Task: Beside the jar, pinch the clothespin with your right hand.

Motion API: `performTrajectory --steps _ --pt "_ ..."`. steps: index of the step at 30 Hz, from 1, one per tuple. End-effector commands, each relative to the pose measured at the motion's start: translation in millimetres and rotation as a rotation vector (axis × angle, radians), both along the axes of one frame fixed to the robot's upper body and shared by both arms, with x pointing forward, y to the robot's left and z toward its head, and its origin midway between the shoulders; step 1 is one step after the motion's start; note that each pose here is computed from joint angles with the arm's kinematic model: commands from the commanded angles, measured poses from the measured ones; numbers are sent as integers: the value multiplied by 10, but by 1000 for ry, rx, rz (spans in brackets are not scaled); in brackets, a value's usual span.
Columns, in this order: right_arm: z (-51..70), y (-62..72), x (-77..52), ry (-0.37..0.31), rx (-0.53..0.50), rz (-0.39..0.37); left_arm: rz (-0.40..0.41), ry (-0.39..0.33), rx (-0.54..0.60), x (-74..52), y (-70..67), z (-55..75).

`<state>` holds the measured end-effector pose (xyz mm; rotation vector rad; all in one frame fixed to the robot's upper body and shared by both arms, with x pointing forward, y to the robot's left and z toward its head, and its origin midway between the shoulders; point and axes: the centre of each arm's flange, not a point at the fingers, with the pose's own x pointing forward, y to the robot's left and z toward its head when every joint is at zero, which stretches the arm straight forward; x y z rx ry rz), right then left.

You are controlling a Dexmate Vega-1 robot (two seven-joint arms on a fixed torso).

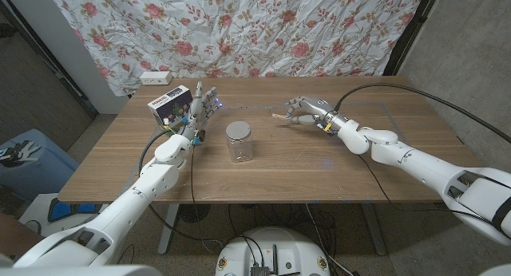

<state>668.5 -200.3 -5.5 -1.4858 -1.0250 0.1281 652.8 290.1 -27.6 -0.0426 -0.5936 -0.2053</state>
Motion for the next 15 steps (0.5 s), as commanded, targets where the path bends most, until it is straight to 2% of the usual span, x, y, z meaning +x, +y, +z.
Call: performTrajectory --steps 1,15 --pt "-99 65 69 -34 -88 -40 1 0 0 1 0 -1" --pt "-198 130 135 -73 -169 -78 0 0 0 1 0 -1"
